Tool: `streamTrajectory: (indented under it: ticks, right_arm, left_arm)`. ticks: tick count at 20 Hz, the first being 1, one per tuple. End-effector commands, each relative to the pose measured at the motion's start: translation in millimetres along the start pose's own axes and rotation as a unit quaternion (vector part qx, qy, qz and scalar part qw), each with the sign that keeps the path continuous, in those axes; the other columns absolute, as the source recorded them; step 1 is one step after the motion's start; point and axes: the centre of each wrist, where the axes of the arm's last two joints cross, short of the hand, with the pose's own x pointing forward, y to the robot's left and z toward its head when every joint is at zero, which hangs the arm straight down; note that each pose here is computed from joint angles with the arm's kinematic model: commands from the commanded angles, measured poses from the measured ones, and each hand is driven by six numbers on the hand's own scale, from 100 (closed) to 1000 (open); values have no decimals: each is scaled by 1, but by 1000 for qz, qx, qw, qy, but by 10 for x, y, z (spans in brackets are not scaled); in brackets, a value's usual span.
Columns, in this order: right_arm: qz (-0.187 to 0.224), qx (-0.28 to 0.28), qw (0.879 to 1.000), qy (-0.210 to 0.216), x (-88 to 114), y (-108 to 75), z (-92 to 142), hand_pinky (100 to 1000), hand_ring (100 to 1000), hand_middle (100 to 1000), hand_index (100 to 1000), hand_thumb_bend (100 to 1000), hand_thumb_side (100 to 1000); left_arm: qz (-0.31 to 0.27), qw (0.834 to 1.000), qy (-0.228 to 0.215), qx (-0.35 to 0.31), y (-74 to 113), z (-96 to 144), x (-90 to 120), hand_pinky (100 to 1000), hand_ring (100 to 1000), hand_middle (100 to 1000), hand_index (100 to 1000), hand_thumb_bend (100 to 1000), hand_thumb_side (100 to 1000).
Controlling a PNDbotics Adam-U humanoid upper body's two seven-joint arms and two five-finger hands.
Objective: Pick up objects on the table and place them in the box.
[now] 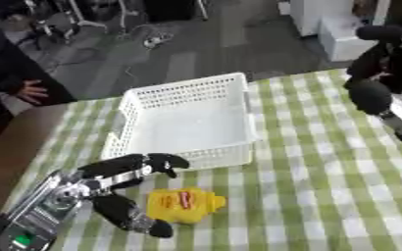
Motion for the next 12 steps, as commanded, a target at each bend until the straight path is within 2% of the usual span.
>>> streamTrajectory:
  ticks: [1, 12]
  right_arm:
    - [6, 2, 1000, -14, 75, -27, -30, 354, 526, 537, 838, 822, 593]
    - [6, 5, 1000, -15, 80, -19, -37, 354, 527, 537, 838, 820, 593]
  left_arm:
    - [-12, 1000, 0, 9, 96, 8, 21, 854, 838, 940, 1000, 720, 824]
    - [-21, 1000, 20, -3, 92, -51, 14, 862, 844, 955, 1000, 696, 831]
